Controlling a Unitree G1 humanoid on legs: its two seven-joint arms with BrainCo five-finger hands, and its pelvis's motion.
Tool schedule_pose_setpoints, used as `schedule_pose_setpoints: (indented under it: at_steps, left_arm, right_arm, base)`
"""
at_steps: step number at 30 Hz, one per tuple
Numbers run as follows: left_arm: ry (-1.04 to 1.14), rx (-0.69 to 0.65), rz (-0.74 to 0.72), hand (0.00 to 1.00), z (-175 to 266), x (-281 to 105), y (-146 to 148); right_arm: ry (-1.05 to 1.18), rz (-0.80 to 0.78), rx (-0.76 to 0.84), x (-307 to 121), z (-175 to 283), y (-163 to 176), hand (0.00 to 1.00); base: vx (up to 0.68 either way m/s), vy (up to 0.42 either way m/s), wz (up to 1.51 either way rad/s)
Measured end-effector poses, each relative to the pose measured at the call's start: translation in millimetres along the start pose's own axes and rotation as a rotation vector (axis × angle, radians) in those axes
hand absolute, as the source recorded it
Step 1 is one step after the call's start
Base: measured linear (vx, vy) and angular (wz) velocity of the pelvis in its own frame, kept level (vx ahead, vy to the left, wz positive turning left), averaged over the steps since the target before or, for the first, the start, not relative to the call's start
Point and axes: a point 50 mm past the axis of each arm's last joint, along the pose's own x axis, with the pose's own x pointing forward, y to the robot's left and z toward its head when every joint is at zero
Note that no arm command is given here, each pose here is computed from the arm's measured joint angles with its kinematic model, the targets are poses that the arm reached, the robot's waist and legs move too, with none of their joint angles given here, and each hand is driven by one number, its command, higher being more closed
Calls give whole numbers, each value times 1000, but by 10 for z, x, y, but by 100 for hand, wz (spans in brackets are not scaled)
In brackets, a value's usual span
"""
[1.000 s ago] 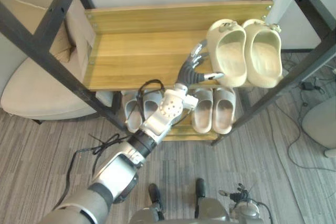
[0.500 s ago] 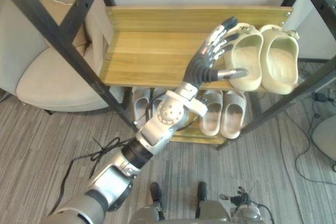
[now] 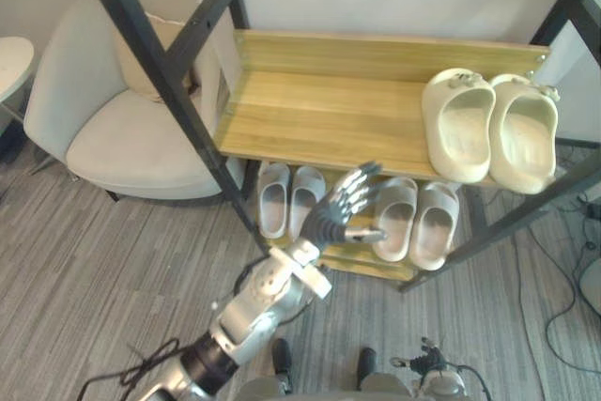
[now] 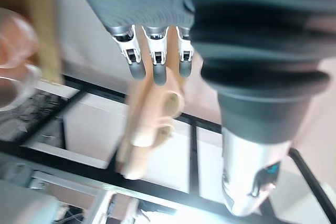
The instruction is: Organize the slippers on the shoe rack
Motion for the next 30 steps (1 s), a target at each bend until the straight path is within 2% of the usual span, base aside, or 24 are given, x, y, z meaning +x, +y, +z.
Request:
schedule_pose_setpoints:
  at_steps: [6, 15, 20, 27, 30]
  left_arm:
    - [349, 55, 299, 0, -750, -596, 495]
    - [694, 137, 716, 0, -1263, -1434, 1067]
    - [868, 148, 855, 0, -1453, -1833, 1134]
    - [950, 147, 878, 0, -1563, -1956, 1053]
    - [956, 122, 932, 0, -1581, -2005, 1050]
  right_arm:
    - [-4, 17, -7, -10, 8, 58, 0]
    - [-2, 25, 47, -26, 28, 144, 0]
    - [5, 24, 72, -31, 25, 165, 0]
    - [3, 36, 99, -39, 62, 237, 0]
    - [-6, 37, 102, -31, 103, 244, 0]
  base:
    - [0, 0, 0]
    - [35, -4, 0]
    - [26, -9, 0]
    - [7, 6, -10]
    - [33, 4, 0]
